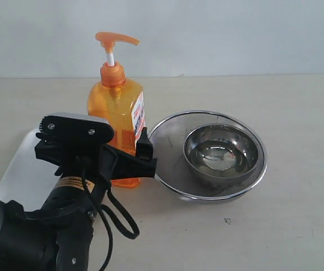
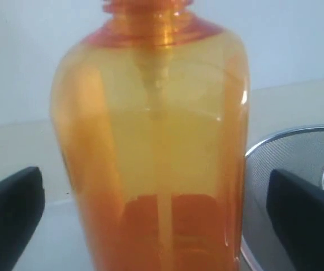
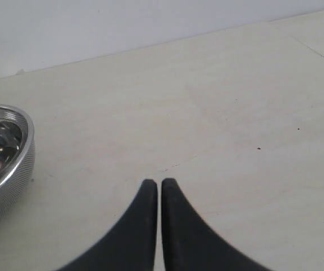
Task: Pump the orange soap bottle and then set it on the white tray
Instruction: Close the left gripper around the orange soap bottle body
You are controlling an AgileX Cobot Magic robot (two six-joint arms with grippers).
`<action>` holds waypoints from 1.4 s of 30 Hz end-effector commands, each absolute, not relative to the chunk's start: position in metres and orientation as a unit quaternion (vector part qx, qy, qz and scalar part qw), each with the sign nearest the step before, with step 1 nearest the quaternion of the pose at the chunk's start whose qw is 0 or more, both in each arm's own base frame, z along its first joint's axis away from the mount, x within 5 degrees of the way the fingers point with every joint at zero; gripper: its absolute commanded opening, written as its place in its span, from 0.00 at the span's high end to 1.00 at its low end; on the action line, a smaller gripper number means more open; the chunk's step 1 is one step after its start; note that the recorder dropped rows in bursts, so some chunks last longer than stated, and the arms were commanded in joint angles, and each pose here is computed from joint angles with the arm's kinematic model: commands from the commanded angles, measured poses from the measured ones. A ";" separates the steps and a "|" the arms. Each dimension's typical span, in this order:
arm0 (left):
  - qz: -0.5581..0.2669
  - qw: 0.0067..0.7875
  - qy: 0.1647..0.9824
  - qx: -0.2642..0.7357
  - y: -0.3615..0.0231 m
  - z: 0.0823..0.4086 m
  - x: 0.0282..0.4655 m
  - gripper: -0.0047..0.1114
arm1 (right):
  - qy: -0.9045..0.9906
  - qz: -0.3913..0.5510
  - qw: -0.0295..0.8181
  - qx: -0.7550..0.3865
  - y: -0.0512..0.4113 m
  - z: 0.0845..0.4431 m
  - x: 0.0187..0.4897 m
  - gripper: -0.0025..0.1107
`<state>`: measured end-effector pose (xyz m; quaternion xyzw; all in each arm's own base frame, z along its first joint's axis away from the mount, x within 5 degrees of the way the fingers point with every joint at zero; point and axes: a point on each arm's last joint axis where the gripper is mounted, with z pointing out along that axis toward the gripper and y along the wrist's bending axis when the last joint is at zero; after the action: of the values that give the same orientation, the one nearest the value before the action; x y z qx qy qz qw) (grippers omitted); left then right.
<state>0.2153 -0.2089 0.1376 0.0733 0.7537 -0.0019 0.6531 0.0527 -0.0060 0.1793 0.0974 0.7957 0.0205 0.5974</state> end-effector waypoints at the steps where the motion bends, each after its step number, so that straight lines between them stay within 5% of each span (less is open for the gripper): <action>1: -0.020 0.666 0.743 0.064 -0.206 0.143 0.223 0.09 | 0.793 0.018 0.601 0.094 -0.006 0.180 0.053 0.98; 42: -0.067 0.696 0.710 0.088 -0.204 0.157 0.256 0.09 | 0.792 0.019 0.603 0.095 -0.006 0.181 0.053 0.98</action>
<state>0.2521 -0.2066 0.1543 0.0919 0.7113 -0.0693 0.6934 0.0527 -0.0060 0.1793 0.0974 0.7957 0.0205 0.5974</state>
